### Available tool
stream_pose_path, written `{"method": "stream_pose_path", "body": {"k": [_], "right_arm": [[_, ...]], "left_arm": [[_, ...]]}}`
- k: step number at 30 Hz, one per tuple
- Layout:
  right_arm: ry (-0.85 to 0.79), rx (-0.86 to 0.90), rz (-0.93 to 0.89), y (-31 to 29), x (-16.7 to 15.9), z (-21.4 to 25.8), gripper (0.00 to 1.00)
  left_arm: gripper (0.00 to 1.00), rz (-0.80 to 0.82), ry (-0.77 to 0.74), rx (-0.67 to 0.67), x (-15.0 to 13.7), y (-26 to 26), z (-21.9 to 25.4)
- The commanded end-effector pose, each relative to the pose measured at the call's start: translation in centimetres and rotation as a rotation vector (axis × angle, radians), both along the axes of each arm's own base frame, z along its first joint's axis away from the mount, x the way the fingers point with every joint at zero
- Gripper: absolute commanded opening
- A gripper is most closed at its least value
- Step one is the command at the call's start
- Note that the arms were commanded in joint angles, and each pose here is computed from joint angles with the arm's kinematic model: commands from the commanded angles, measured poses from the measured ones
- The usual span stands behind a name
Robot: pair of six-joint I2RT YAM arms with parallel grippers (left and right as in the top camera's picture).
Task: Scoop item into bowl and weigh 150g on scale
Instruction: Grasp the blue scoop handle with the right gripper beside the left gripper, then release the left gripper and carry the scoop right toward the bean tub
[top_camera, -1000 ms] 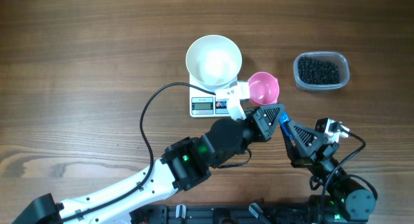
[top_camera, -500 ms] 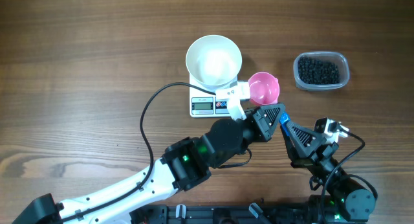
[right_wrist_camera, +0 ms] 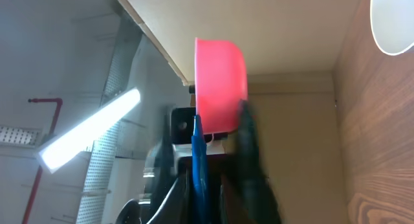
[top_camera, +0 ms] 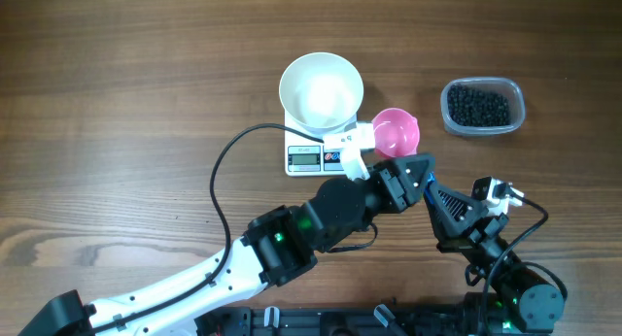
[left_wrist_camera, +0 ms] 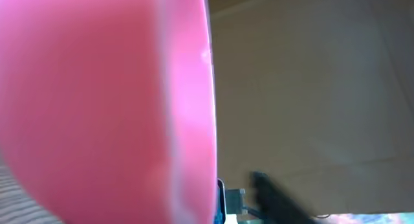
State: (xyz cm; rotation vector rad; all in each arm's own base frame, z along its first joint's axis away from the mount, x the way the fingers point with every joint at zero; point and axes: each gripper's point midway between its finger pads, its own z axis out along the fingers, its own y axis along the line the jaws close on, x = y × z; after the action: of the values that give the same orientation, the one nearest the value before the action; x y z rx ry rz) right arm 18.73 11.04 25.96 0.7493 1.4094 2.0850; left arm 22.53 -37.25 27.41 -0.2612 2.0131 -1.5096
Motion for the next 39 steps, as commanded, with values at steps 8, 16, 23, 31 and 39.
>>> {"method": "stream_pose_path", "body": {"k": [8, 16, 23, 31, 39], "right_arm": [[-0.022, -0.046, -0.104, -1.0, 1.1, -0.6, 0.04], [-0.161, -0.233, -0.26, -2.1, 2.0, -0.8, 0.05], [-0.108, -0.409, -0.379, -3.5, 3.0, -1.5, 0.04], [-0.042, -0.703, -0.515, -5.8, 2.5, 0.9, 0.05], [-0.012, -1.004, -0.429, -5.7, 3.3, 4.2, 0.05]], "left_arm": [[0.9, 0.012, -0.003, 0.01, 0.1, 0.1, -0.2], [0.89, 0.023, 0.035, 0.096, 0.3, 0.9, -2.4], [0.82, -0.096, -0.13, 0.199, -0.6, 1.2, -1.5], [0.95, -0.005, -0.076, 0.393, 0.3, 7.6, -3.4], [0.95, 0.13, 0.069, 0.54, 0.8, 15.9, -4.8]]}}
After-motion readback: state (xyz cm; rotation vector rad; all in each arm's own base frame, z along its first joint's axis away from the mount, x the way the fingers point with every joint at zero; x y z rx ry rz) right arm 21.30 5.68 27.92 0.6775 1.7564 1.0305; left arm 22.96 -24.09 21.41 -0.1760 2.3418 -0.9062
